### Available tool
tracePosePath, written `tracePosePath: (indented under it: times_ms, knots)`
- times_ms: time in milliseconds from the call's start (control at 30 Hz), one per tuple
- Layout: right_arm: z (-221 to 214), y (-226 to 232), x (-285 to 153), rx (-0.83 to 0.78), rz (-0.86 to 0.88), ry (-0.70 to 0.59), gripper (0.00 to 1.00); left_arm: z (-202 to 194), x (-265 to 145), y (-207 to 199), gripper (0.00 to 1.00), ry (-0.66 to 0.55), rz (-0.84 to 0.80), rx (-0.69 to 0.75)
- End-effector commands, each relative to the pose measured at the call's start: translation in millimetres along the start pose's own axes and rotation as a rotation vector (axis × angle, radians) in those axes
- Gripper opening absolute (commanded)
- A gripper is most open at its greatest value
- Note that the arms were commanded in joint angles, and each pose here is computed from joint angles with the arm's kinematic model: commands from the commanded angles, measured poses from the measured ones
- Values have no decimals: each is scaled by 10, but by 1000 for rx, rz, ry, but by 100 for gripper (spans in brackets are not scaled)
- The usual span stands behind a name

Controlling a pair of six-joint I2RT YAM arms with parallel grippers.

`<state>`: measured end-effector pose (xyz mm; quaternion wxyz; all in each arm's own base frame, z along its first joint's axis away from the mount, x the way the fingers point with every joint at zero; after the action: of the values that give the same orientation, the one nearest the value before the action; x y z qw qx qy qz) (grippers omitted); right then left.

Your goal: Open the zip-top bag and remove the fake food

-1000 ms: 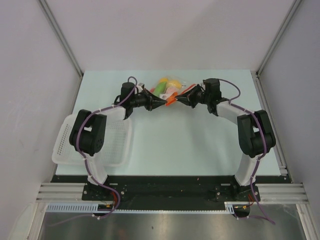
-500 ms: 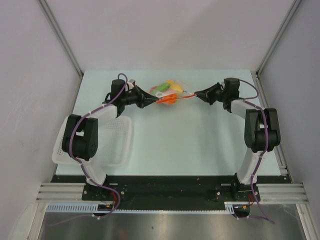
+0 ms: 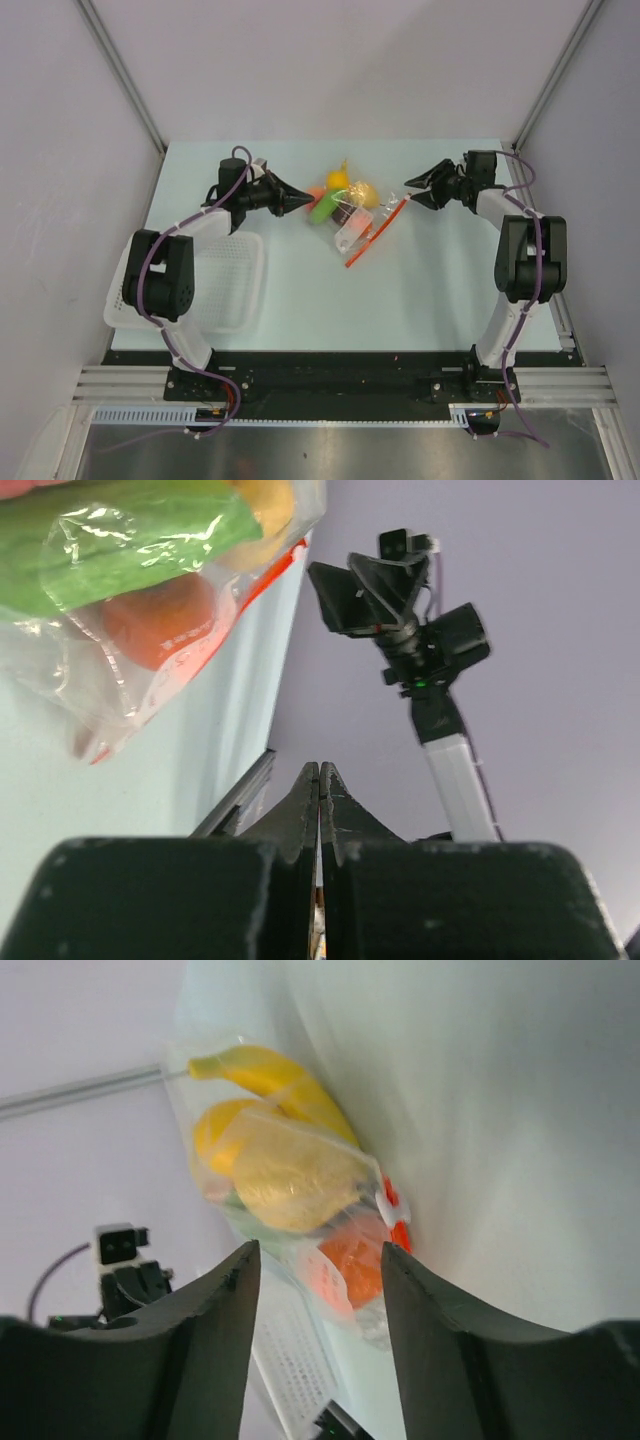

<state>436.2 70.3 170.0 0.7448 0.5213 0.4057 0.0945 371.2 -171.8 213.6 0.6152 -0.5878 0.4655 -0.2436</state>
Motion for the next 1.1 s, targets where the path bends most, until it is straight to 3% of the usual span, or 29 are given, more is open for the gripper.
tracePosePath:
  times_ms: [0,67,133,267,300,367,567,1067]
  knots:
    - [-198,213,-278,-138,-63,39,61,-14,-24,-213,0,35,29,213]
    - [-351,163,-349,-194,-148,65,66,-86,58,-376,0,80,111,287]
    - [-427,29,-381,-220,-206,75,68,-229,216,-413,7,128,148,451]
    - [-543,-144,-442,-200,-184,101,66,-492,465,-604,33,100,299,729]
    - [-558,-170,-437,-187,-165,109,60,-532,545,-567,39,117,330,808]
    - [-609,-245,-389,-168,-127,119,50,-736,682,-611,41,146,356,886]
    - [-655,-423,-180,-273,-45,124,38,-984,794,-635,41,188,301,887]
    - [-735,-616,247,-319,95,117,35,-1126,526,-459,40,236,377,880]
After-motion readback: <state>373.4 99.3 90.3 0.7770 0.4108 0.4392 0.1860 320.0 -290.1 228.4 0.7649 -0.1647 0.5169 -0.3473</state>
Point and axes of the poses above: each gripper's point midway between its finger pads, its own x axis out along the fingers, its own y axis along the line the jaws close on, z = x × y, the point moved 8 cm from there along -x, back along the fingers, and after that the axes turned 1 degree about -x, right-handed, at the moved point
